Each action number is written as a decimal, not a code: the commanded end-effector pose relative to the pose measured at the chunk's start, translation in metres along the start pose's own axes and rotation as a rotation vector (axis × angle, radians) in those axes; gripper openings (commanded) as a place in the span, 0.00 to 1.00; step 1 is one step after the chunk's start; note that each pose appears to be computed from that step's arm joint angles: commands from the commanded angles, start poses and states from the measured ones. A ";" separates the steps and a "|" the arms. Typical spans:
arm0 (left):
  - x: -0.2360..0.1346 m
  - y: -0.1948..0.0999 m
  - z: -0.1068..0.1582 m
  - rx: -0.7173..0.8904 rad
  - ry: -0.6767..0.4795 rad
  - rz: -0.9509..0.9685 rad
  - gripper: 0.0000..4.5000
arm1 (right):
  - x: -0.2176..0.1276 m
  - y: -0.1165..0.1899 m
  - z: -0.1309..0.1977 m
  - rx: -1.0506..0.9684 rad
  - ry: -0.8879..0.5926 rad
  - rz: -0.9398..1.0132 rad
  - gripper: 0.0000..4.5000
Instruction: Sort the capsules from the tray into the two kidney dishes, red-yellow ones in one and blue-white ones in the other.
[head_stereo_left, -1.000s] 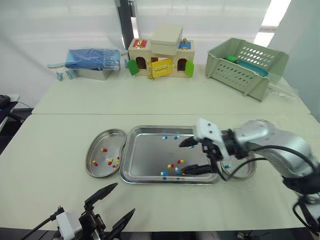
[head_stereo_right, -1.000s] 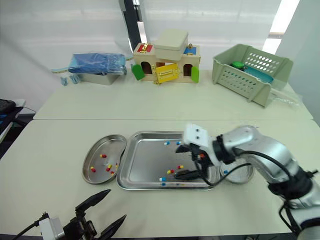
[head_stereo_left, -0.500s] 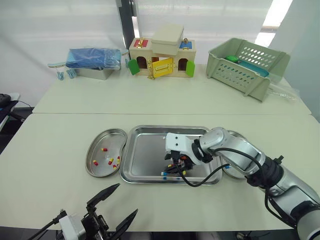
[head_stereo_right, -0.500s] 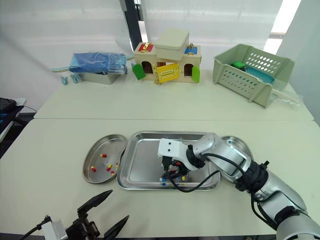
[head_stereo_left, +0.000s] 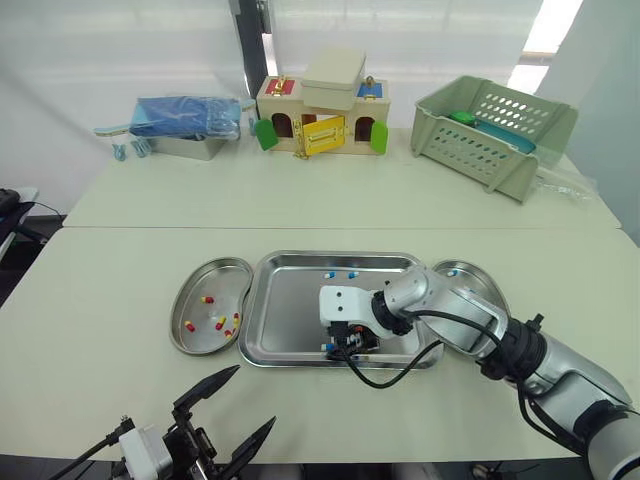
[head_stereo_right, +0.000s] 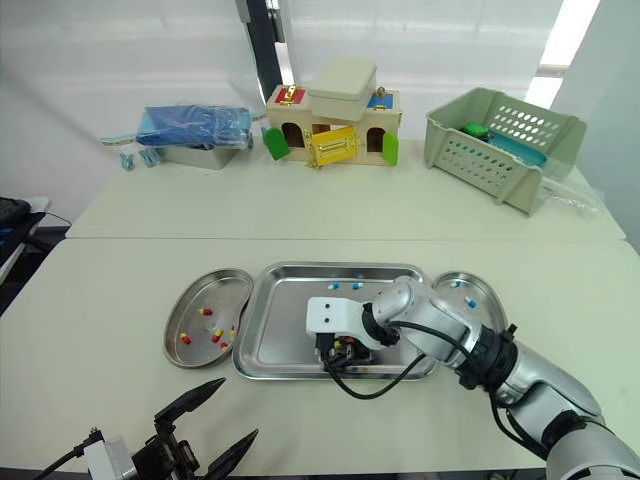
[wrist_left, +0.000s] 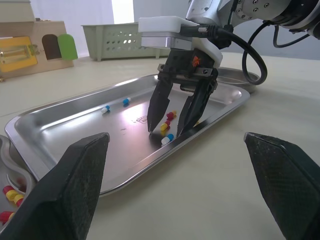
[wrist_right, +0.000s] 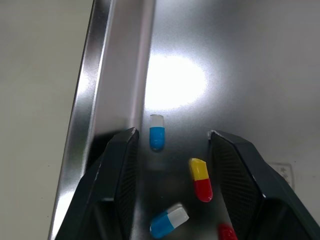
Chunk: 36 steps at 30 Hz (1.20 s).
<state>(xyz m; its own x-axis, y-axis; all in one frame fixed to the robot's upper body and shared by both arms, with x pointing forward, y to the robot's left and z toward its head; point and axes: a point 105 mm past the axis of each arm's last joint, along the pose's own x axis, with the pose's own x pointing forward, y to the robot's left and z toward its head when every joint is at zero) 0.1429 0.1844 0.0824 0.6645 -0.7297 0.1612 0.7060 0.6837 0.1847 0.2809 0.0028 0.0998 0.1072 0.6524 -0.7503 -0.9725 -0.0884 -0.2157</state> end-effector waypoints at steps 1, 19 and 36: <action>-0.001 0.000 0.003 0.005 -0.004 0.001 1.00 | -0.001 -0.003 0.006 -0.047 0.001 -0.009 0.55; 0.000 0.003 0.003 0.001 0.002 0.001 1.00 | -0.001 -0.002 0.012 -0.037 -0.057 0.001 0.00; 0.027 -0.009 0.008 0.001 -0.077 -0.374 1.00 | -0.143 0.007 -0.058 0.300 -0.216 -0.294 0.00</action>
<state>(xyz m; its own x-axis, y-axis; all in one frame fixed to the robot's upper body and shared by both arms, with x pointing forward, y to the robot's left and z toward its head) 0.1555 0.1605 0.0925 0.3794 -0.9138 0.1450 0.8795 0.4049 0.2500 0.2745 -0.1239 0.1511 0.3233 0.7603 -0.5634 -0.9441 0.3001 -0.1368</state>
